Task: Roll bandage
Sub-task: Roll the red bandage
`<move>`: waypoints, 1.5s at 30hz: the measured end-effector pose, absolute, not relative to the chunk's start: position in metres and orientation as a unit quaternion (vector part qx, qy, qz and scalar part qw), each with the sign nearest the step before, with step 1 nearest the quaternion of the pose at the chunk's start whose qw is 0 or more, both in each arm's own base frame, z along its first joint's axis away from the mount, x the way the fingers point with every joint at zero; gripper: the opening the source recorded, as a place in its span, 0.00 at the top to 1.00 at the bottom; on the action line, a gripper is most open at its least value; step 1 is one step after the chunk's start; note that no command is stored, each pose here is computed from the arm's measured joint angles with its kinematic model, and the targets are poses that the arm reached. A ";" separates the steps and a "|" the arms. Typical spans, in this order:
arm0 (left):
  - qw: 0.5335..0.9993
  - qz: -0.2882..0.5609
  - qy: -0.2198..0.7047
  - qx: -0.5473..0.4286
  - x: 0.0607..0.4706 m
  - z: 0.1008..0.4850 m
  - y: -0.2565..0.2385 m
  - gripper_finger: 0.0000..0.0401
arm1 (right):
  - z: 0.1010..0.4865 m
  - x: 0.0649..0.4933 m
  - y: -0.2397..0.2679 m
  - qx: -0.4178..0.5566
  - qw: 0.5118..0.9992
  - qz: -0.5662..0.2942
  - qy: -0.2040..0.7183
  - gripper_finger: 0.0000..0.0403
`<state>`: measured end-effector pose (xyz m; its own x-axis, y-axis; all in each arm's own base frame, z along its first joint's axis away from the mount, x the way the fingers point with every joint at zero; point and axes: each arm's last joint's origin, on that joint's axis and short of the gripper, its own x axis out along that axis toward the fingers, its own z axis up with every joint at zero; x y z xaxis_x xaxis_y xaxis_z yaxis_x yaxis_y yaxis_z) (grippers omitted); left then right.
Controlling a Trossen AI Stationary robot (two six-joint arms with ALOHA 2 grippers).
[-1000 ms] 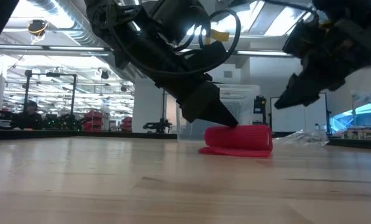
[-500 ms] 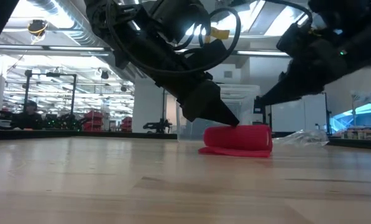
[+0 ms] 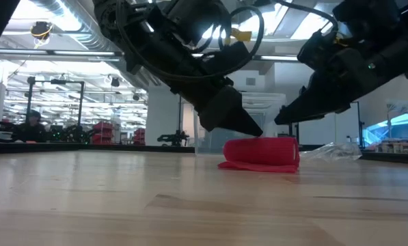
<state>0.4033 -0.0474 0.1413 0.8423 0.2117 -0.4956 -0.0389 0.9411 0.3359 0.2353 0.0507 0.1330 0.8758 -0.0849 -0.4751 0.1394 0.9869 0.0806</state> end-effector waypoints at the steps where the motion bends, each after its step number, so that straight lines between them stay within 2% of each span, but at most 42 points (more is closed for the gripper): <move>1: 0.948 0.063 0.267 0.159 0.402 0.147 -0.050 0.96 | 0.133 0.235 0.051 0.057 0.967 -0.055 0.243 0.61; 5: 0.955 0.045 0.251 0.152 0.395 0.169 -0.067 0.96 | 0.133 0.235 0.051 0.058 0.967 -0.054 0.241 0.61; 7: 0.952 0.025 0.265 0.149 0.391 0.168 -0.075 0.96 | 0.134 0.236 0.051 0.060 0.968 -0.054 0.238 0.61; 13: 0.932 0.012 0.343 0.114 0.385 0.141 -0.080 0.96 | 0.136 0.237 0.051 0.073 0.970 -0.055 0.225 0.61; 17: 0.931 0.004 0.357 0.075 0.390 0.124 -0.069 0.96 | 0.141 0.244 0.053 0.068 0.973 -0.052 0.216 0.61; 21: 0.927 -0.012 0.374 0.010 0.393 0.117 -0.054 0.96 | 0.137 0.257 0.054 0.052 0.967 -0.062 0.242 0.61; 28: 0.920 0.002 0.392 -0.004 0.391 0.115 -0.046 0.96 | 0.126 0.272 0.044 0.025 0.940 -0.110 0.322 0.61; 33: 0.918 0.005 0.397 -0.007 0.390 0.115 -0.047 0.96 | 0.129 0.273 0.045 0.006 0.928 -0.098 0.359 0.61; 45: 0.917 0.008 0.399 -0.013 0.390 0.114 -0.049 0.96 | 0.134 0.269 0.048 0.054 0.925 -0.062 0.371 0.61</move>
